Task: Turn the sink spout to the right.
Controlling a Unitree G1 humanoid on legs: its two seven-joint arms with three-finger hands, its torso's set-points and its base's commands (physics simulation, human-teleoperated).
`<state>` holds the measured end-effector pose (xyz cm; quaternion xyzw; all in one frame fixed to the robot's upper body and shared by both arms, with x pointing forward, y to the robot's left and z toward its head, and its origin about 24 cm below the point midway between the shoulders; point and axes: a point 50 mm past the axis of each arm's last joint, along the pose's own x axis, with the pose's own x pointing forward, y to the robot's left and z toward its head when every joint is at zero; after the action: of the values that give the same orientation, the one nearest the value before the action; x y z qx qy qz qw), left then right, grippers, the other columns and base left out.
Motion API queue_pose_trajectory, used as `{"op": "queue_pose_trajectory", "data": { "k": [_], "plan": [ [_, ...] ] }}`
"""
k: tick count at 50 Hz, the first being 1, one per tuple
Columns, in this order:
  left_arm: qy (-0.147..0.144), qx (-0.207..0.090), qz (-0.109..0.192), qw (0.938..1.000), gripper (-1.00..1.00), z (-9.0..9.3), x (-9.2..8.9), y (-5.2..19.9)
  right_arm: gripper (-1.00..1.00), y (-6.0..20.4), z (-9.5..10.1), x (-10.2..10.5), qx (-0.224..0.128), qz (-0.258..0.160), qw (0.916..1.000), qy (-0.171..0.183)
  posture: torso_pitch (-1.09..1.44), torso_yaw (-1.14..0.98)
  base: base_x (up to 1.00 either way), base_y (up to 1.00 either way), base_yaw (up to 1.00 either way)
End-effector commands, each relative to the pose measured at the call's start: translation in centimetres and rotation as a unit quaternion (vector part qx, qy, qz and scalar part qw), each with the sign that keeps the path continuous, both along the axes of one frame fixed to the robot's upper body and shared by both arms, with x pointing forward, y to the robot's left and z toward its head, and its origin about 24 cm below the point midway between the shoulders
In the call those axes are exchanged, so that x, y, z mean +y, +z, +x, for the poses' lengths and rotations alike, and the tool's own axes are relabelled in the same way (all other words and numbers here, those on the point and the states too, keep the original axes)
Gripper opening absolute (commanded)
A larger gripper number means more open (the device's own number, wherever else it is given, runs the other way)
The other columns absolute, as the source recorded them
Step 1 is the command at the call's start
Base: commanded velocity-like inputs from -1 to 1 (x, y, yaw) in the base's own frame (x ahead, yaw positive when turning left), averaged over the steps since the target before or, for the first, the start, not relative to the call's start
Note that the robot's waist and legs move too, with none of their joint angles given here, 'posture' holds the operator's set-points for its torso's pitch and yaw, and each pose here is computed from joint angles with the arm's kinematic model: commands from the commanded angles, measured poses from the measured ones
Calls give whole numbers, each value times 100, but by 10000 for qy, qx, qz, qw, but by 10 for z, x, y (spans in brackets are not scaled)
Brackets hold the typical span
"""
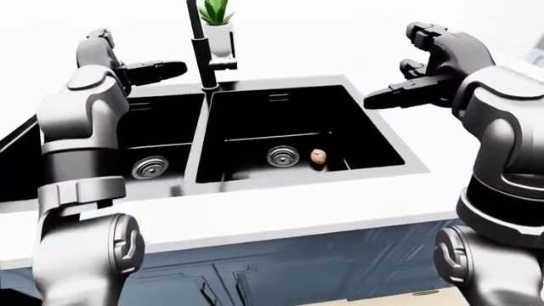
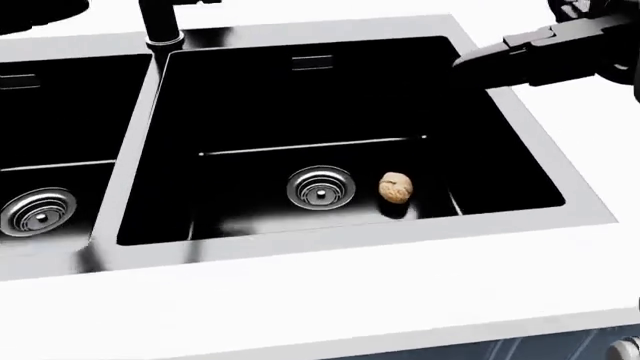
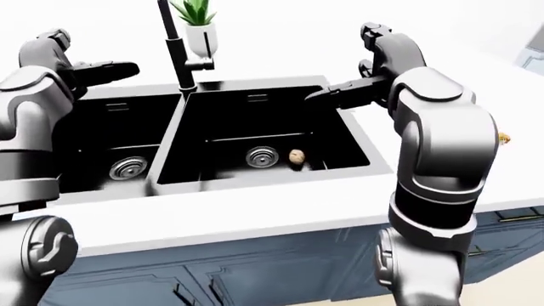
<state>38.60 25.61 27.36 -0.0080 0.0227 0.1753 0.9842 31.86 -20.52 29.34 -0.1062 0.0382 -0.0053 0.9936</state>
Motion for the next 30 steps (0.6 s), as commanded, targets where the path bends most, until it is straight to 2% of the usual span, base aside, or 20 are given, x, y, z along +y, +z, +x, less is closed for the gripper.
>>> {"op": "queue_pose_trajectory", "data": {
  "k": [1, 13, 30],
  "plan": [
    [-107, -609, 104, 9980, 100, -4, -5, 29, 100, 21, -7, -3, -552, -78, 9984, -111, 0, 0, 21, 0, 0],
    [50, -592, 52, 9982, 100, -5, 8, 28, 100, 24, -7, -3, -563, -88, 9983, -100, 0, 0, 22, 0, 0],
    [146, -639, -15, 9978, 100, -5, 14, 30, 100, 25, -8, -2, -572, -92, 9983, -94, 0, 0, 22, 0, 0]
  ]
}}
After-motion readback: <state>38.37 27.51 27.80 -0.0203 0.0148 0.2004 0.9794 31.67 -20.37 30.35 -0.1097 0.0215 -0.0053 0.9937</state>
